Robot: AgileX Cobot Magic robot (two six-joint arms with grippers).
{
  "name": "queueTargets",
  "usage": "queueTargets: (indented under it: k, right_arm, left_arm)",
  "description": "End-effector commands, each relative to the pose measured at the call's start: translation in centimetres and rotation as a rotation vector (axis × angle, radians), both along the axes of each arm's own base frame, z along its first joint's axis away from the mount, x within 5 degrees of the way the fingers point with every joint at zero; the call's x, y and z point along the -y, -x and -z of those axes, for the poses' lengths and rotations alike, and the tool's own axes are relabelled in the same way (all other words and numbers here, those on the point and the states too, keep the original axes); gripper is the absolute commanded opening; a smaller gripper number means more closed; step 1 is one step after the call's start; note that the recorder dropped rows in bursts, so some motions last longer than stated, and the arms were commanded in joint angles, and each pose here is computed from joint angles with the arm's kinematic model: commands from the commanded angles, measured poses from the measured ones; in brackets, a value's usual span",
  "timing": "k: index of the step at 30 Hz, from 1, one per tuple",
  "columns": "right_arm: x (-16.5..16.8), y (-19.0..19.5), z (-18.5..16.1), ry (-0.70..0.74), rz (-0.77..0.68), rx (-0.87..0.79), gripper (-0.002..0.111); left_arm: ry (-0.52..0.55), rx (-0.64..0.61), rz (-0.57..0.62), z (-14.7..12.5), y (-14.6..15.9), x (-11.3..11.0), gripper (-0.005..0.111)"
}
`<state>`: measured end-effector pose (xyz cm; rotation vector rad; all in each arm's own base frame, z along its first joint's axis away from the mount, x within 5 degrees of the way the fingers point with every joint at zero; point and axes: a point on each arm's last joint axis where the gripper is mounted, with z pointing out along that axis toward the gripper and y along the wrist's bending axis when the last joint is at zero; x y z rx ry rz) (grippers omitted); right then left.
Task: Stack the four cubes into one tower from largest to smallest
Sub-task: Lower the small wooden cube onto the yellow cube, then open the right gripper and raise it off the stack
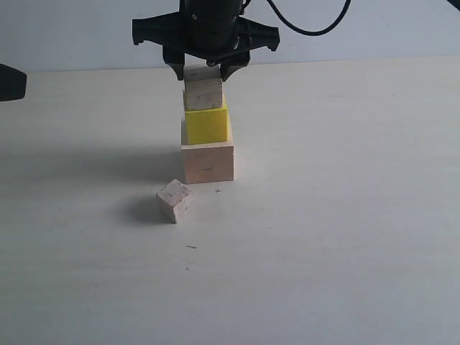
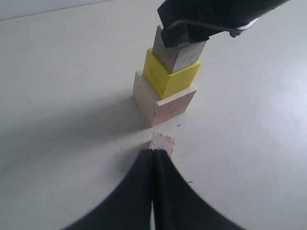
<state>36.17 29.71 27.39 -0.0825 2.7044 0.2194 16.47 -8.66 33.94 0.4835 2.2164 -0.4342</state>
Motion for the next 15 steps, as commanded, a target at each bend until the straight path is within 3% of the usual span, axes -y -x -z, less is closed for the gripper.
queueTargets:
  k: [1, 7, 15]
  right_arm:
    - [0.11, -0.03, -0.36, 0.005, 0.009, 0.012, 0.026]
    - [0.11, -0.03, -0.36, 0.005, 0.009, 0.012, 0.060]
    - [0.07, -0.06, -0.38, 0.001, 0.008, 0.016, 0.077]
  left_arm:
    - [0.009, 0.004, 0.005, -0.06, 0.24, 0.07, 0.000]
    - [0.009, 0.002, 0.006, -0.05, 0.25, 0.06, 0.000]
    - [0.009, 0.002, 0.006, -0.05, 0.25, 0.06, 0.000]
